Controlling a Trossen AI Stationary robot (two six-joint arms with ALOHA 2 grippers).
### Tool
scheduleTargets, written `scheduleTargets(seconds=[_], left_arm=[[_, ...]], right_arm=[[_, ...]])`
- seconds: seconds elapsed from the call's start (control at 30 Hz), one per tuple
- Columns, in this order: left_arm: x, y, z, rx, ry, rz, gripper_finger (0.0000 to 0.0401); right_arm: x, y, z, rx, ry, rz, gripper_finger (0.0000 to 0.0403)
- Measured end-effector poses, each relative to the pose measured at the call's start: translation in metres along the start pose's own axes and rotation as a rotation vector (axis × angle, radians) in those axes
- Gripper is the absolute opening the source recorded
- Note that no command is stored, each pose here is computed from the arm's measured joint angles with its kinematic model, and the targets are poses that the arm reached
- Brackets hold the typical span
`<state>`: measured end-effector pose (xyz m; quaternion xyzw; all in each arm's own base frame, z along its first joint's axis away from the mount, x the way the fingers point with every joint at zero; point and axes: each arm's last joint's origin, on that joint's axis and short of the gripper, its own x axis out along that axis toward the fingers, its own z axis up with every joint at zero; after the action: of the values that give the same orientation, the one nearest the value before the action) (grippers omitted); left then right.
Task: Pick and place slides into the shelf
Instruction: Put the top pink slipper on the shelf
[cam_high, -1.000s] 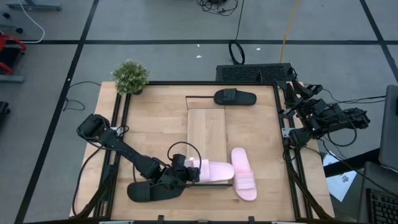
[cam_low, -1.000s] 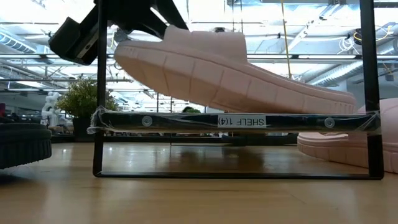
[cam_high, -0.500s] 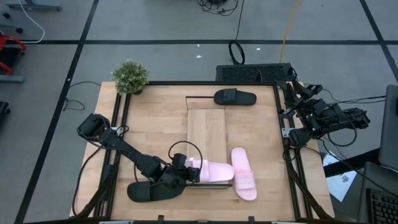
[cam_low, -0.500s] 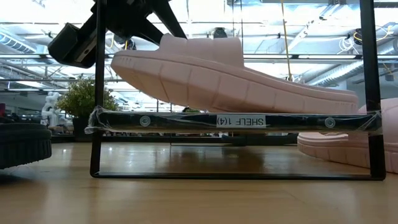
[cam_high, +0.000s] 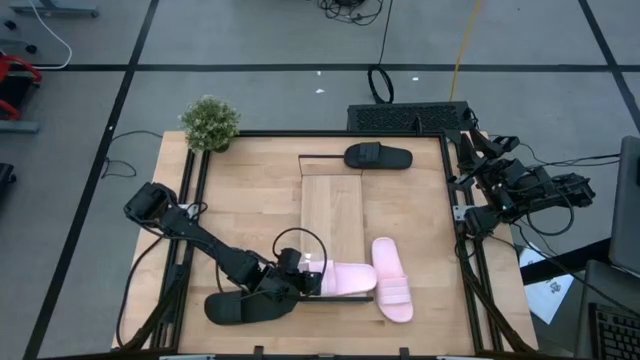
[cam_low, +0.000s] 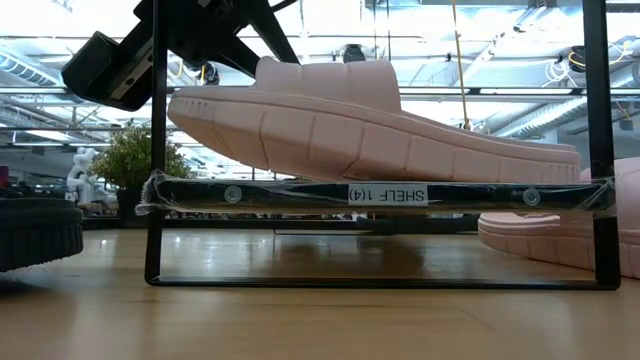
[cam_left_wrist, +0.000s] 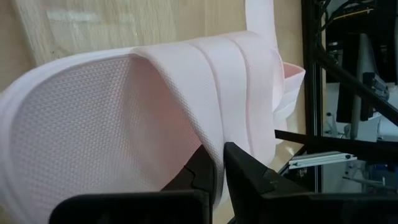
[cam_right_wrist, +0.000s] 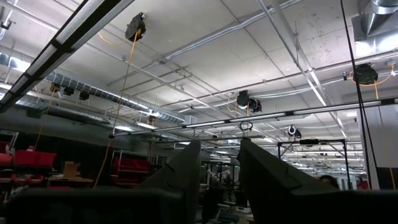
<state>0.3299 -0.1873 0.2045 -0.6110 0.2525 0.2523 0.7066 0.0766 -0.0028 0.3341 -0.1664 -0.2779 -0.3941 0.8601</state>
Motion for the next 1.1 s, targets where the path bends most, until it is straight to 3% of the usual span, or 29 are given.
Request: scheduleTargets(seconds=[0.2,0.6,1.1], left_arm=[[0.0,0.0001,-0.0002,-0.003,0.006,0.002,0.0038],[-0.0001,0.0031,-0.0003,-0.021,0.025,0.036,0.0125],[-0.0013,0.0045,0.0007,-0.011,0.02,0.054,0.0192]], right_arm=[[0.0,0.0,0.0,0.0,0.0,0.0,0.01],[0.0,0.0,0.0,0.0,0.0,0.0,0.01],[0.0,0.0001,0.0,-0.012,0.0,0.001,0.01]])
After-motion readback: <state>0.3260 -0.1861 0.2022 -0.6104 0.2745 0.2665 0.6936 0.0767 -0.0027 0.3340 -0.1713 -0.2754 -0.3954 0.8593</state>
